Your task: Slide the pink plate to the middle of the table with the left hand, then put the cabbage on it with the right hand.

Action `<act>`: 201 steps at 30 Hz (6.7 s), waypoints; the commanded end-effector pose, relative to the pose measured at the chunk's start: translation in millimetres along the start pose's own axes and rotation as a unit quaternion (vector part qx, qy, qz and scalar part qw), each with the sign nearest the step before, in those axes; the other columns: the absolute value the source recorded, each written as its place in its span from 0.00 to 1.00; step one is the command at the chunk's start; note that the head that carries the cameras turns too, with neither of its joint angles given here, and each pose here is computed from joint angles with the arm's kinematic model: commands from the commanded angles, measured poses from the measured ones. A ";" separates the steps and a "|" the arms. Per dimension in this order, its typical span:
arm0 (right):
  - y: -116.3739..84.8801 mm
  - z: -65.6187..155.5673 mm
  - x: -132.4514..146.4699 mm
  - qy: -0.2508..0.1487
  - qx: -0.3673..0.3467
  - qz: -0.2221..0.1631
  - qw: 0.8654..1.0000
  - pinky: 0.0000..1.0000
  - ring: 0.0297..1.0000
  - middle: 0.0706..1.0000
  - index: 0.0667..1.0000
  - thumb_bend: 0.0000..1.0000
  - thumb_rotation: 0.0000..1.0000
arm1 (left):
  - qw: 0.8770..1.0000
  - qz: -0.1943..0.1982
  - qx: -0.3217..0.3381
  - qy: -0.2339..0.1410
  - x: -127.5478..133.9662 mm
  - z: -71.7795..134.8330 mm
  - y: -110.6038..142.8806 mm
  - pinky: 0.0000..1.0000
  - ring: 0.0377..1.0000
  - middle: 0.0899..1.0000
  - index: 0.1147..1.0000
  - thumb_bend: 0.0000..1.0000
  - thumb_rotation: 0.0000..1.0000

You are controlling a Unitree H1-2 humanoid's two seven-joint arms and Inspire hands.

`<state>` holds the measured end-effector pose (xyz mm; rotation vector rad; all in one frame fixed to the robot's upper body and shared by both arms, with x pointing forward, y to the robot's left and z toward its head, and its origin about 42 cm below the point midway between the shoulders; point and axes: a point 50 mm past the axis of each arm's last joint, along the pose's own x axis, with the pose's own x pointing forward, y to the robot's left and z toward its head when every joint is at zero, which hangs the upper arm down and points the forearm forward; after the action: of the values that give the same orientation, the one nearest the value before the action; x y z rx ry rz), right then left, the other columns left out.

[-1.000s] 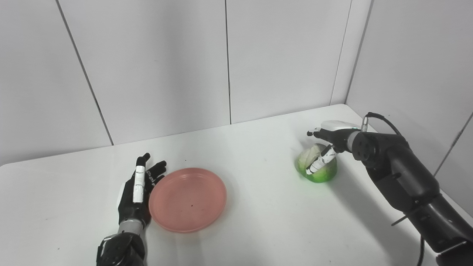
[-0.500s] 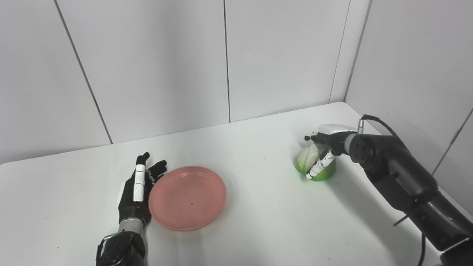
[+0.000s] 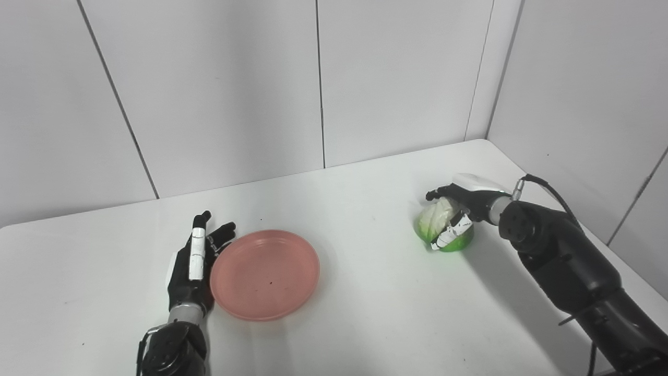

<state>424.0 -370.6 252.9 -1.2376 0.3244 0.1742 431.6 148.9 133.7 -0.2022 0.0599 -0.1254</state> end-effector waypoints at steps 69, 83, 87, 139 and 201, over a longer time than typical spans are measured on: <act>-46.8 94.5 -31.5 -0.150 -0.178 -0.051 0.971 0.96 1.00 0.98 0.85 1.00 0.36 | 1.000 -0.001 -0.005 0.024 -1.9 -3.1 -14.4 0.83 0.78 0.65 0.88 0.92 0.91; -30.6 110.7 -20.4 -0.162 -0.167 -0.035 0.972 0.91 1.00 0.98 0.86 1.00 0.37 | 0.999 0.000 -0.007 0.031 -3.0 -5.3 -18.1 0.82 0.77 0.65 0.88 0.92 0.91; -22.1 111.9 -12.5 -0.165 -0.149 -0.028 0.975 0.73 0.95 0.96 0.85 1.00 0.33 | 0.999 0.001 -0.007 0.033 -3.6 -5.7 -17.9 0.81 0.76 0.65 0.88 0.92 0.90; -1.5 98.0 6.6 -0.226 -0.101 0.075 0.966 0.22 0.23 0.29 0.44 0.52 0.13 | 0.999 -0.008 -0.015 0.042 -7.5 -7.2 -19.3 0.84 0.76 0.68 0.88 0.93 0.90; -22.5 248.9 -4.3 -0.426 -0.104 -0.012 0.899 0.18 0.22 0.37 0.49 0.52 0.00 | 0.998 0.001 -0.041 0.049 -4.3 -23.0 -50.4 0.85 0.74 0.65 0.87 0.91 0.88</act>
<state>461.9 -147.4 323.1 -1.2364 -0.3809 0.7564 423.7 94.1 135.4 -0.2784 0.0984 -0.1414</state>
